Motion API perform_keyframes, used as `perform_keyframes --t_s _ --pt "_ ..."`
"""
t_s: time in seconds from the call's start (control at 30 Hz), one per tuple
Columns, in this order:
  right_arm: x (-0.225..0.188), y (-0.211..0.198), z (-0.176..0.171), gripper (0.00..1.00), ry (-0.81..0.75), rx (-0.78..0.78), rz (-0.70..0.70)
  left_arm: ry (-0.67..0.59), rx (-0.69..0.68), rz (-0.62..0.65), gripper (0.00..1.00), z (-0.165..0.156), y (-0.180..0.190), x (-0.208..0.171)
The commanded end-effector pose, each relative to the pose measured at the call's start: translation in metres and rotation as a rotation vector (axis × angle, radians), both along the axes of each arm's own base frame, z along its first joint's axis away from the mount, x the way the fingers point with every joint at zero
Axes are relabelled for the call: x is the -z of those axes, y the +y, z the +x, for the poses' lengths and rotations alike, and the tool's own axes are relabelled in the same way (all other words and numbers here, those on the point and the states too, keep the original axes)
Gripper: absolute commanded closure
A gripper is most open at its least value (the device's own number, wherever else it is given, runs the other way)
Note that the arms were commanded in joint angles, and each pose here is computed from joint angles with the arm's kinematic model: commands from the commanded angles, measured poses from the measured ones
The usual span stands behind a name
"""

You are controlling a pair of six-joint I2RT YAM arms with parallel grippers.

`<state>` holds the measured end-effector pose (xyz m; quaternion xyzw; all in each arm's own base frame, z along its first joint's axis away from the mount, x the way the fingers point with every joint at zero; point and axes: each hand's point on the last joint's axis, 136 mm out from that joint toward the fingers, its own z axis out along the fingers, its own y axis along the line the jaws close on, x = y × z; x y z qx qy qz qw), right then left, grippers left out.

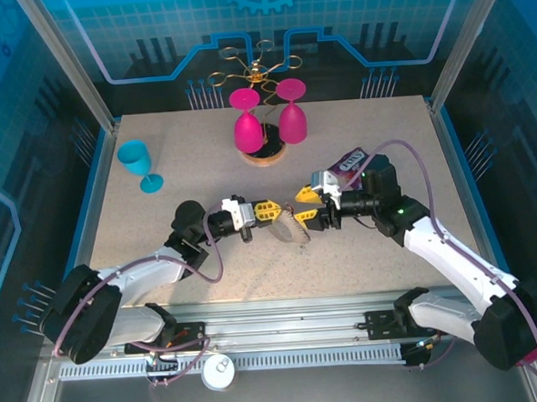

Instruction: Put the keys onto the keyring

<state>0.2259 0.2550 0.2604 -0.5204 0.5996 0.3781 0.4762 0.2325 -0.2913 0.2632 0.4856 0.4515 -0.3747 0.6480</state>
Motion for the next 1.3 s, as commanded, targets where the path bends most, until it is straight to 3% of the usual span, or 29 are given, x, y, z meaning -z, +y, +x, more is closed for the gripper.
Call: perform_keyframes --t_s 0.0,0.43,0.6,0.77,0.93,0.97,1.03,1.17,1.27 --pt "-0.02 0.009 -0.002 0.53 -0.117 -0.073 0.026 -0.037 0.116 -0.047 1.0 -0.014 -0.004 -0.021" --pt "-0.016 0.025 -0.023 0.6 -0.033 -0.208 0.004 -0.022 0.15 -0.044 1.0 -0.024 -0.002 -0.026" --pt "-0.011 0.031 -0.024 0.77 -0.02 -0.223 -0.014 -0.021 0.149 -0.045 1.0 -0.027 0.0 -0.028" --pt "-0.004 0.033 -0.026 1.0 -0.01 -0.236 -0.054 -0.018 0.145 -0.05 1.0 -0.027 0.001 -0.03" --pt "-0.007 0.034 -0.029 1.0 -0.047 -0.23 -0.105 0.013 0.077 -0.057 1.0 -0.016 0.003 -0.03" --pt "-0.005 0.034 -0.029 1.0 -0.054 -0.218 -0.136 0.024 0.044 -0.044 1.0 -0.011 0.004 -0.028" --pt "-0.002 0.033 -0.027 1.0 -0.07 -0.194 -0.209 0.042 -0.023 0.003 0.89 -0.003 0.007 -0.021" --pt "0.009 0.031 -0.024 1.0 -0.085 -0.164 -0.371 0.077 -0.12 0.2 0.87 0.005 0.009 0.002" --pt "0.019 0.036 -0.025 1.0 -0.091 -0.171 -0.466 0.09 -0.167 0.28 0.88 0.009 0.01 0.01"
